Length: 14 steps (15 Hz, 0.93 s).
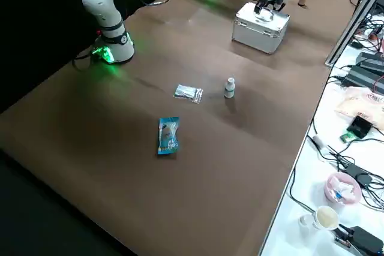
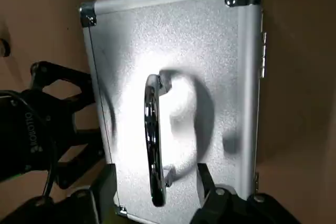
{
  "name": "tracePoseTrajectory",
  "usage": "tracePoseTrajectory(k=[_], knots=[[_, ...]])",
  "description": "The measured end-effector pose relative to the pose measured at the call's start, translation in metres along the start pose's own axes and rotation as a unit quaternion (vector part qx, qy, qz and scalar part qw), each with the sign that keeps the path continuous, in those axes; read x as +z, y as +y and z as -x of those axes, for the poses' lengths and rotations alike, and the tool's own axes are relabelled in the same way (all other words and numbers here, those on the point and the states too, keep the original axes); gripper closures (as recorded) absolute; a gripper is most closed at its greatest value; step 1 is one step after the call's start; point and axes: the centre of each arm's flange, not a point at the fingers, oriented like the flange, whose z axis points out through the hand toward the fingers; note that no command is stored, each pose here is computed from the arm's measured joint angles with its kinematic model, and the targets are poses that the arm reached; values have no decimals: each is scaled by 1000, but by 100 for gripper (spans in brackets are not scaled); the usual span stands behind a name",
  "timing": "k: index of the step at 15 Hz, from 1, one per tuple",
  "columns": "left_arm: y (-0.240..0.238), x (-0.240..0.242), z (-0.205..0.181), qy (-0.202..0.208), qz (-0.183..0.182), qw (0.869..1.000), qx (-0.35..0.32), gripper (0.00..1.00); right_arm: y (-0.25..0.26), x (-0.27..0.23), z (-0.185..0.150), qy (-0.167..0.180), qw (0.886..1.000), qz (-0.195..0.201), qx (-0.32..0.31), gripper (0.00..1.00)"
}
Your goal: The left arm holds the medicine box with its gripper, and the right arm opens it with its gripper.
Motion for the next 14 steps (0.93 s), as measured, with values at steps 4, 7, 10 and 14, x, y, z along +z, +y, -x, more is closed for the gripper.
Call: tracePoseTrajectory(k=[4, 7, 10, 14], knots=[[0, 0, -1, 2, -2, 1000, -4, 70, 0, 1, -5, 19, 1000, -6, 1, 30], [0, 0, -1, 2, -2, 1000, -5, 70, 2, 5, -7, 19, 1000, -4, 3, 30], [0, 0, -1, 2, -2, 1000, -6, 70, 1, 4, -7, 20, 1000, -5, 2, 39], [0, 0, -1, 3, -2, 1000, -10, 70, 1, 3, -7, 21, 1000, -6, 2, 41]])
